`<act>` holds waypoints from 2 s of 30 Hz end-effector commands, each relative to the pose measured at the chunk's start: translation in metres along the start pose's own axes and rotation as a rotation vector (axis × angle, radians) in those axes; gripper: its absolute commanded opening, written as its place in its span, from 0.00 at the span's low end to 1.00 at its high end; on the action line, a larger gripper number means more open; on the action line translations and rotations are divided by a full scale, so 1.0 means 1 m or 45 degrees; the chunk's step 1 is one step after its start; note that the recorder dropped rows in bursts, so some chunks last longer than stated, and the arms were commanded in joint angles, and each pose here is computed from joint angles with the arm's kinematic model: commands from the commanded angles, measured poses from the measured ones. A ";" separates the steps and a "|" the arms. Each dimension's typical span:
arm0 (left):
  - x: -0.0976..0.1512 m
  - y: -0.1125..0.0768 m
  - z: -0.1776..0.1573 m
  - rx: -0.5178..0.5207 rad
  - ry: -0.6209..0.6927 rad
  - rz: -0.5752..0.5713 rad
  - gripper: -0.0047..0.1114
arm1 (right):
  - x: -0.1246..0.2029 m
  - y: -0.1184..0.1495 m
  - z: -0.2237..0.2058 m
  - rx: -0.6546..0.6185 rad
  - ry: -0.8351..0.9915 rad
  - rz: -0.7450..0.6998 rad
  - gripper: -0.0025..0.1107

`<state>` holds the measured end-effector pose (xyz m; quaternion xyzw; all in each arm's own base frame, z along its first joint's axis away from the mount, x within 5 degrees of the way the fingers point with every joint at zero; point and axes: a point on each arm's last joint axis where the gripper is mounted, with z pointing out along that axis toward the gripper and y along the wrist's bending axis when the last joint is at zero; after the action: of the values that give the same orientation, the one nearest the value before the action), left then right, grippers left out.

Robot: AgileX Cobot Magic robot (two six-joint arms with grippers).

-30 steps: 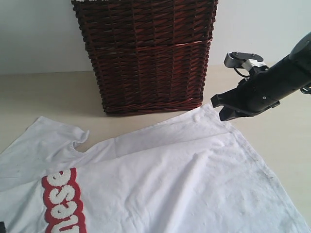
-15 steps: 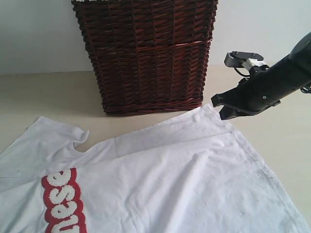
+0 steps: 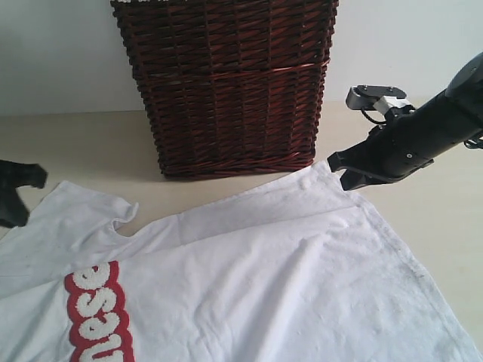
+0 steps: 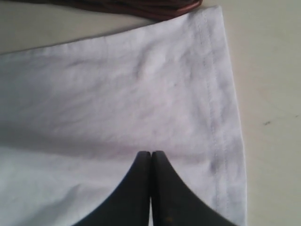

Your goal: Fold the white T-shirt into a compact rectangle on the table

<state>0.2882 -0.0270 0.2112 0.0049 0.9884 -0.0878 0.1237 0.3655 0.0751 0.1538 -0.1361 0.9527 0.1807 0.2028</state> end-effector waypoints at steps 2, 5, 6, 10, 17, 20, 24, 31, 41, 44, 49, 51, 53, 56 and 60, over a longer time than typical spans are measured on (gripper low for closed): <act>-0.034 -0.006 0.050 0.127 -0.029 -0.013 0.04 | 0.000 0.000 0.000 0.009 -0.010 -0.016 0.02; -0.060 0.007 0.105 0.045 0.202 0.066 0.04 | -0.002 -0.001 0.000 0.027 -0.029 -0.017 0.02; -0.066 0.012 0.110 0.000 0.202 0.068 0.04 | -0.002 -0.001 0.000 0.029 -0.031 -0.017 0.02; -0.109 0.027 0.142 -0.158 0.188 0.065 0.04 | -0.002 -0.002 0.000 0.037 -0.037 -0.020 0.02; -0.190 0.030 0.162 -0.201 0.048 0.071 0.04 | -0.003 -0.004 -0.001 0.063 -0.048 -0.043 0.02; -0.208 0.033 0.162 -0.267 0.001 0.063 0.04 | -0.004 -0.004 -0.001 0.068 -0.053 -0.043 0.02; -0.221 0.031 0.144 -0.283 -0.053 0.062 0.04 | -0.005 -0.005 -0.001 0.078 -0.066 -0.043 0.02; -0.228 0.018 0.070 -0.263 -0.134 0.006 0.04 | -0.014 0.003 -0.009 -0.004 -0.036 -0.089 0.10; -0.135 0.077 0.014 -0.332 0.077 -0.277 0.04 | -0.028 0.012 -0.026 -0.056 -0.063 -0.066 0.21; -0.082 0.096 0.007 -0.324 0.125 -0.377 0.04 | -0.029 0.013 -0.026 -0.072 -0.072 -0.035 0.23; 0.023 0.108 0.034 -0.163 0.383 -0.486 0.31 | -0.031 0.019 -0.026 -0.157 -0.096 0.038 0.27; 0.048 0.101 0.055 -0.116 0.422 -0.506 0.50 | -0.030 0.022 -0.026 -0.191 -0.076 0.050 0.27; 0.057 0.090 0.070 0.055 0.443 -0.511 0.58 | -0.030 0.024 -0.027 -0.224 -0.076 0.047 0.27; 0.056 0.082 0.077 0.206 0.448 -0.485 0.58 | -0.030 0.025 -0.027 -0.235 -0.081 0.040 0.27; 0.051 0.087 0.083 0.194 0.490 -0.486 0.35 | -0.029 0.026 -0.027 -0.246 -0.071 0.034 0.27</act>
<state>0.2567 0.0408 0.1113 -0.1600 0.9652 -0.1867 -0.0894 0.3736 0.0909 0.1910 -0.1281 0.9308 0.2725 0.2072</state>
